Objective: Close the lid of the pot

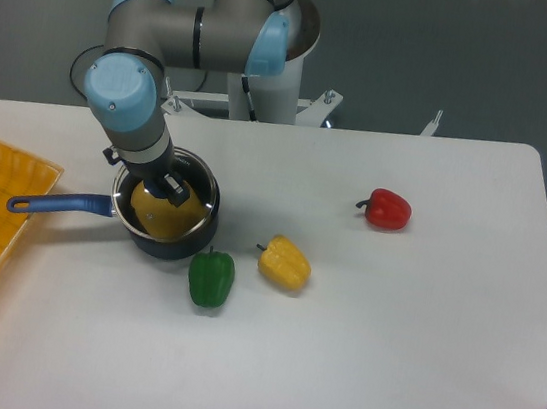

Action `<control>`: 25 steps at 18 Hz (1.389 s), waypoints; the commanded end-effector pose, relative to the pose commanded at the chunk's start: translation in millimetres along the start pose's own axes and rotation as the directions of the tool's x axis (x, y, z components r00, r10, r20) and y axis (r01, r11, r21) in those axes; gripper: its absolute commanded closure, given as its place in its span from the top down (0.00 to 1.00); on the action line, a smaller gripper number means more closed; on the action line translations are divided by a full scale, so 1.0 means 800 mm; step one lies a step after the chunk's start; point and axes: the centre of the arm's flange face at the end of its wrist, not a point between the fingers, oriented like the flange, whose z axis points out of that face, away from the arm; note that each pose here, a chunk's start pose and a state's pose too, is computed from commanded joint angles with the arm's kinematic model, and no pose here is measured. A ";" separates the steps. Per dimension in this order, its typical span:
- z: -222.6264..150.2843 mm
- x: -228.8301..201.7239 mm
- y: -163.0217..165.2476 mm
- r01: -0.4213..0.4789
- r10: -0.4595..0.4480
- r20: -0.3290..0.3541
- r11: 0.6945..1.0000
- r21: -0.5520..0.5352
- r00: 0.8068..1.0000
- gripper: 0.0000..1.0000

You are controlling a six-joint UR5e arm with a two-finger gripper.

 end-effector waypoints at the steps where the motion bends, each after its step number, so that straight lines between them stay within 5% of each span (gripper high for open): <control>1: 0.000 0.001 0.000 -0.002 0.002 0.000 1.000 0.000 1.000 0.46; 17: -0.001 -0.001 -0.001 0.000 0.000 0.007 1.000 -0.004 1.000 0.51; 24: 0.000 -0.003 -0.003 0.002 -0.002 0.006 1.000 -0.005 1.000 0.58; 25: 0.000 -0.003 -0.003 0.002 -0.002 0.006 1.000 -0.005 1.000 0.66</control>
